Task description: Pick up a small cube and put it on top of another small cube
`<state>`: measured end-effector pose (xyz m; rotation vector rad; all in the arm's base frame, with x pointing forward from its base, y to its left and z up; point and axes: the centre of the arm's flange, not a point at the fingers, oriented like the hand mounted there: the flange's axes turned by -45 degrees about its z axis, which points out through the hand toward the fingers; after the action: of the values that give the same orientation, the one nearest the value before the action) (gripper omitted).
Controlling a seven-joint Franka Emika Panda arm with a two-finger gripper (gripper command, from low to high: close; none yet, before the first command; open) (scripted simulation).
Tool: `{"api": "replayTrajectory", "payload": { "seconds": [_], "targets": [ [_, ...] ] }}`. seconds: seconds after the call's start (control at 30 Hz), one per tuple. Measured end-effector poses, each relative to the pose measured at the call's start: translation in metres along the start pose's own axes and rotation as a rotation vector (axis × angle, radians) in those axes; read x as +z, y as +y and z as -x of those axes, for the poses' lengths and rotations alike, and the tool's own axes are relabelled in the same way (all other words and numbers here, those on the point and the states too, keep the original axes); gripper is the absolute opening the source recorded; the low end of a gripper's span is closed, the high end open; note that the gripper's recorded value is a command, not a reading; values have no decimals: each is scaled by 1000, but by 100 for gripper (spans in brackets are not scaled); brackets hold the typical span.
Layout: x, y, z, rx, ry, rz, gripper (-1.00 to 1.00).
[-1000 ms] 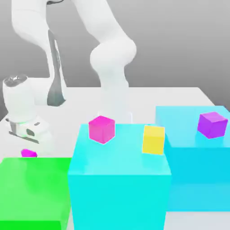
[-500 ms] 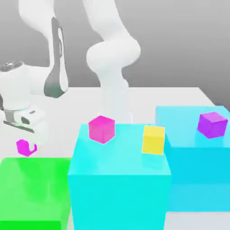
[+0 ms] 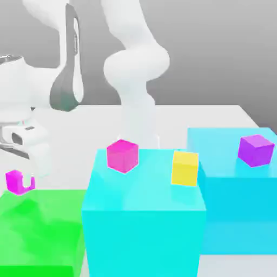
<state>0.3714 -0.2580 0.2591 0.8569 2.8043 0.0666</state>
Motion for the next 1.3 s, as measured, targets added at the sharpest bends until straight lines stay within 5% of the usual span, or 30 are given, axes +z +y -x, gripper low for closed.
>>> {"api": "replayTrajectory", "payload": {
  "seconds": [0.27, 0.53, 0.8, 1.1, 1.27, 1.3],
  "targets": [
    [-43, 172, 40, 74, -81, 225, -100],
    [-58, 291, -14, -341, 152, 317, -100],
    [-107, 348, -77, -846, 272, 267, -100],
    [-187, 352, -115, -1292, 196, 51, -100],
    [-133, 336, -122, -1315, 223, 28, -100],
    [-123, 334, -125, -1316, 223, 28, 100]
  ]
}}
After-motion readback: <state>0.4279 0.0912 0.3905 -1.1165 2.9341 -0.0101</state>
